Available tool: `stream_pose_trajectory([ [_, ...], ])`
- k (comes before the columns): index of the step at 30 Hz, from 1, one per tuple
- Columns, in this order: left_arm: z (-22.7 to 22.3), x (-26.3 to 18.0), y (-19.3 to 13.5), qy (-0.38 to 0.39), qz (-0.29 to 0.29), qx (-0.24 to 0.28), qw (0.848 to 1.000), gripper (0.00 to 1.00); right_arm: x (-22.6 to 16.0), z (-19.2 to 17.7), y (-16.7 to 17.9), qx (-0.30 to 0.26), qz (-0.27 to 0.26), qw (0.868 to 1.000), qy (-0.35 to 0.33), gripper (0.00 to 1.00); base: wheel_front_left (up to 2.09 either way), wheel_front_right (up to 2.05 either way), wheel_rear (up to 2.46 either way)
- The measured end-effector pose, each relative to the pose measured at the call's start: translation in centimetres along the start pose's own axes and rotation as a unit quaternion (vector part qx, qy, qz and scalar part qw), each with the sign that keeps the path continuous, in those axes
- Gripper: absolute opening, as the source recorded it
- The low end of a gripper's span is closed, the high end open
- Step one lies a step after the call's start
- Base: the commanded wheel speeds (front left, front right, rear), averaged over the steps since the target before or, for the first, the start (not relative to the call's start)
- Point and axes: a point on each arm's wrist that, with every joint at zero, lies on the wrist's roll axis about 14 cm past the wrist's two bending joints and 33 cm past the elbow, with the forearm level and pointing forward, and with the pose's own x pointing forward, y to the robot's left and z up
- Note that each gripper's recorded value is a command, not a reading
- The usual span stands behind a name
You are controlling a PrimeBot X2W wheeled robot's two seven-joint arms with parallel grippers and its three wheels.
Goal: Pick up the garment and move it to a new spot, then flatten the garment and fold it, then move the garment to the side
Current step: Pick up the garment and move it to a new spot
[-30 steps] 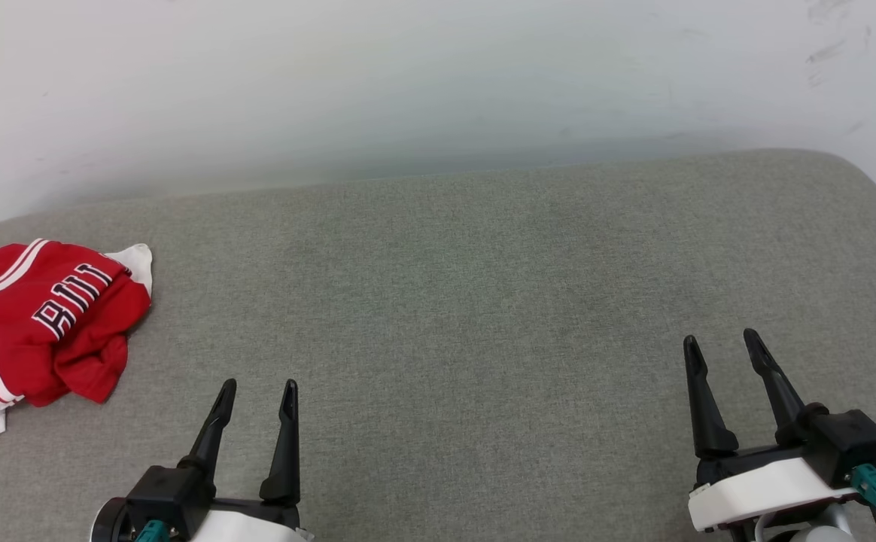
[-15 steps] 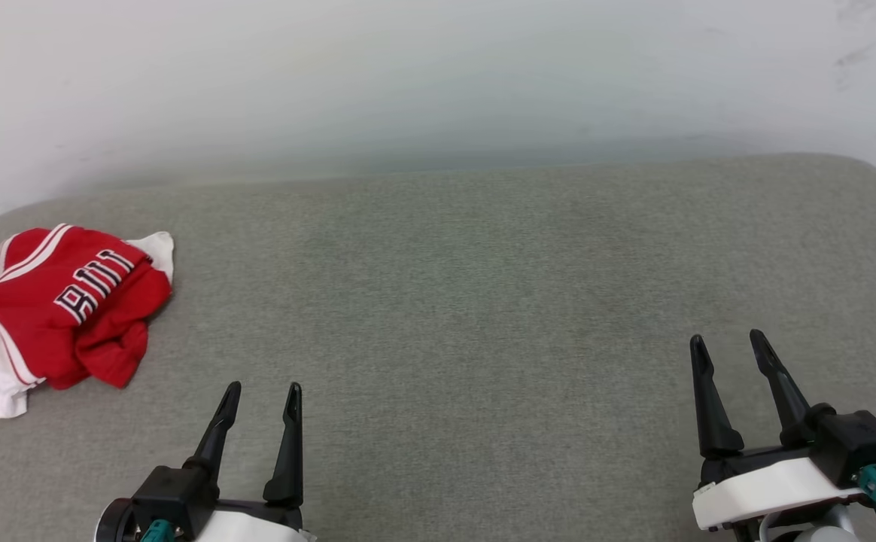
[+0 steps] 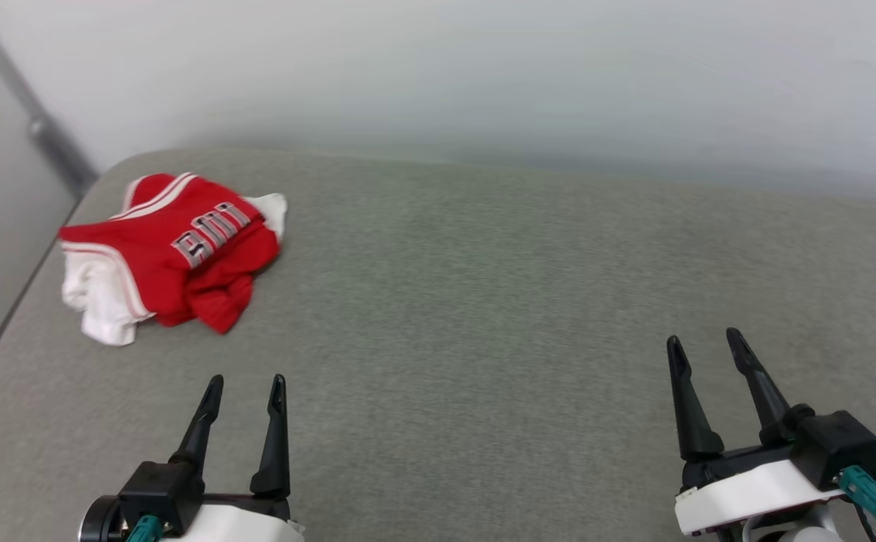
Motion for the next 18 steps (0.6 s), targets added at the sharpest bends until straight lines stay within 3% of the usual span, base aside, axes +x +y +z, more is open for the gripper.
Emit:
stream_pose_trajectory([
  [7, 1.1, -2.3, 4.0, -0.01, 0.07, 0.021, 0.997, 1.0, 1.8, -0.8, 4.4, 0.009, 0.069, 0.998, 0.006, 1.0, 0.0, 0.0, 0.0],
  [18, 2.4, -5.7, 7.3, -0.022, 0.131, 0.032, 0.991, 1.0, 3.3, -1.4, 8.8, 0.026, 0.133, 0.991, 0.011, 1.0, 0.0, 0.0, 0.0],
])
